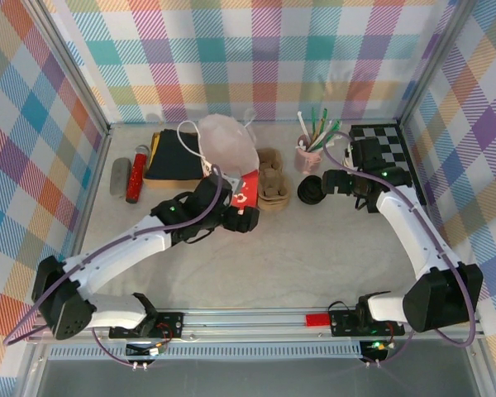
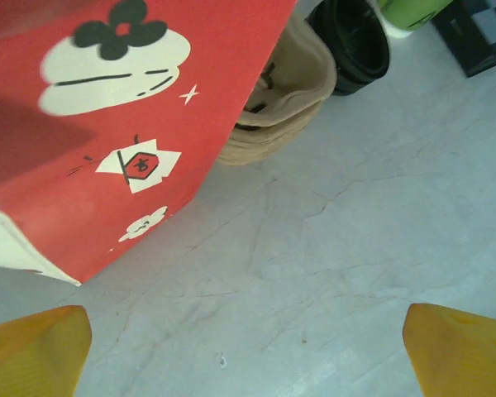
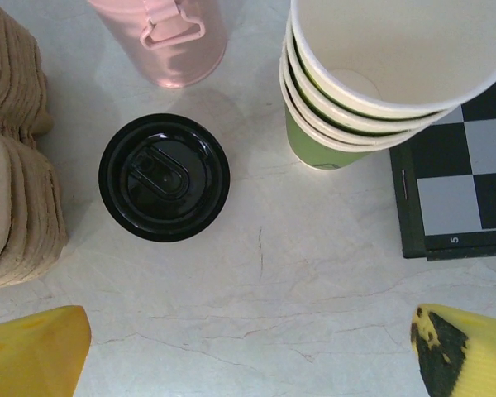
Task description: Pack the takeout coffee
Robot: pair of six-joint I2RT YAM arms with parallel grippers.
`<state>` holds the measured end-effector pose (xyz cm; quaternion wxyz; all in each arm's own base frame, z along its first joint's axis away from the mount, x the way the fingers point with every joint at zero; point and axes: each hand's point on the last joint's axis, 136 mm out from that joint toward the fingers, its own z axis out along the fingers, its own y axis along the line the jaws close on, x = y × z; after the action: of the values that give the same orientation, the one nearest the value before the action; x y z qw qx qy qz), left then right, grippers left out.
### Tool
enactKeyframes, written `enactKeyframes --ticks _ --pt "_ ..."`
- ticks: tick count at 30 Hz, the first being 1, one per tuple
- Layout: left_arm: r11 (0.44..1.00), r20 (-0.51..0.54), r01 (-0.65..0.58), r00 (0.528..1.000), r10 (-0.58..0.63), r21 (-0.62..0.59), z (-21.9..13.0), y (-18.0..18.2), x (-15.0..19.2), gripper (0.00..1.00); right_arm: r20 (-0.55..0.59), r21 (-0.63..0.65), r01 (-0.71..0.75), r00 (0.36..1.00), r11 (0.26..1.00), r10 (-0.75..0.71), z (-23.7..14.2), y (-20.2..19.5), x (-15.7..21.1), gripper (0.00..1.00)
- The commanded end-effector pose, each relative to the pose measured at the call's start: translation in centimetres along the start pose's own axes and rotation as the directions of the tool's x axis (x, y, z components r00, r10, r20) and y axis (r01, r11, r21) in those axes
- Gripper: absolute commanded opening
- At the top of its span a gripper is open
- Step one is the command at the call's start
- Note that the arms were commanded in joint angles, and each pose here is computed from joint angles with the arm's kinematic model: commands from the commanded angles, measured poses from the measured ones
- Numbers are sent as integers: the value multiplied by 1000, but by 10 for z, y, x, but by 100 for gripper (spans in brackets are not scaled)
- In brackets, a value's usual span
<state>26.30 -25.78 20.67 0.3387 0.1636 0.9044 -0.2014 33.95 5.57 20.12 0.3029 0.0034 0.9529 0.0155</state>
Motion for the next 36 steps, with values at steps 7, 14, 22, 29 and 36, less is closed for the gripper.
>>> enactKeyframes --ticks 7,14,22,29,36 --pt "999 38 6 999 -5 -36 -42 6 2 98 -13 -60 51 999 997 -52 -7 14 -13 99" --pt "999 46 -37 998 37 -10 -53 -12 21 98 28 -23 151 988 988 -151 -10 9 -26 99" --pt "996 55 -52 997 48 71 -40 -40 68 98 -17 -13 163 986 987 -163 -3 10 -48 100" --pt "992 45 -7 999 1 128 -27 -36 98 98 -83 -8 162 983 987 -162 10 9 -55 96" --pt "994 23 5 1000 -7 105 -12 -26 117 99 -132 21 178 976 984 -173 27 3 -60 91"
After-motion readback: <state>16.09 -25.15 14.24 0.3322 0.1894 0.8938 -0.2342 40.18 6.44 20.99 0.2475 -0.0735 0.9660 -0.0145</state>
